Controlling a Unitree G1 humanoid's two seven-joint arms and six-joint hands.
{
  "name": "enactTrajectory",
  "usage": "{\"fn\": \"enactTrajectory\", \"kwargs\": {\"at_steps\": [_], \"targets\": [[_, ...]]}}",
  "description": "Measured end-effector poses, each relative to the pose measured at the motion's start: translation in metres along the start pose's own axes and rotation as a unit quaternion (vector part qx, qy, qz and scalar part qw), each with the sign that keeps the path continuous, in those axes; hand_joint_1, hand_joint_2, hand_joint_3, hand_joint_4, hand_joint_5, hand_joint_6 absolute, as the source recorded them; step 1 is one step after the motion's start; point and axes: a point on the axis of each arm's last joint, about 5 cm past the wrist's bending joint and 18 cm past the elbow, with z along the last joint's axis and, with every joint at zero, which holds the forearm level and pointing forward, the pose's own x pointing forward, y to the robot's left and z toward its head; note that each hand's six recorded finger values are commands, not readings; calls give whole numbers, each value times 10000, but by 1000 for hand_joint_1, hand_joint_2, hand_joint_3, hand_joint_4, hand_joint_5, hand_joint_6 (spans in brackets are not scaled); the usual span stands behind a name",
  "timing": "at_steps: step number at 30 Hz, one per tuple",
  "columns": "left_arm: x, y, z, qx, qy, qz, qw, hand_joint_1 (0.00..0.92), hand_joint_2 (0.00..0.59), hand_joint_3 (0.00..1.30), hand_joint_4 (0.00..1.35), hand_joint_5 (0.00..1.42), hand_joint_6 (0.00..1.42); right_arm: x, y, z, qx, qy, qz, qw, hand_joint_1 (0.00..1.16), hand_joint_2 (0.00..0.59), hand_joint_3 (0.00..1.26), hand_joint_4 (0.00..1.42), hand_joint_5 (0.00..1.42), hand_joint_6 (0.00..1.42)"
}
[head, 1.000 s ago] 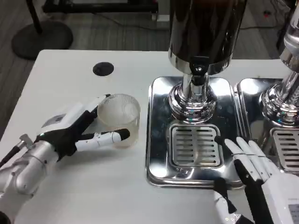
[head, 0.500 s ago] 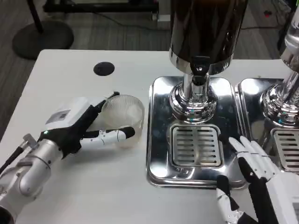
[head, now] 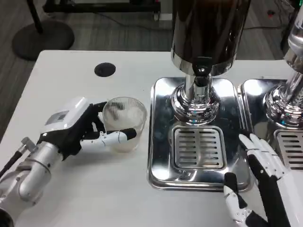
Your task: Grasp the cup under the faucet to collect the drink, then remove the cup.
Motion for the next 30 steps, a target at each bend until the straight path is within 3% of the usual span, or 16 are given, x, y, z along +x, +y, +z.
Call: {"fn": "enactTrajectory", "kwargs": {"at_steps": [4, 18, 30], "targets": [[-3, -2, 6, -14, -87, 215, 9997, 205, 211, 389, 501, 778, 991, 3, -8, -8, -17, 13, -3, 10000, 474, 506, 167, 109, 108, 292], [-20, 15, 27, -315, -375, 458, 9978, 195, 214, 389, 503, 788, 1001, 11, -1, 5, 48, -7, -75, 10000, 486, 512, 166, 108, 108, 286], [107, -218, 250, -789, -702, 186, 9942, 193, 215, 389, 503, 789, 1009, 3, -4, 5, 50, 28, -103, 9999, 494, 517, 166, 109, 108, 282]]}}
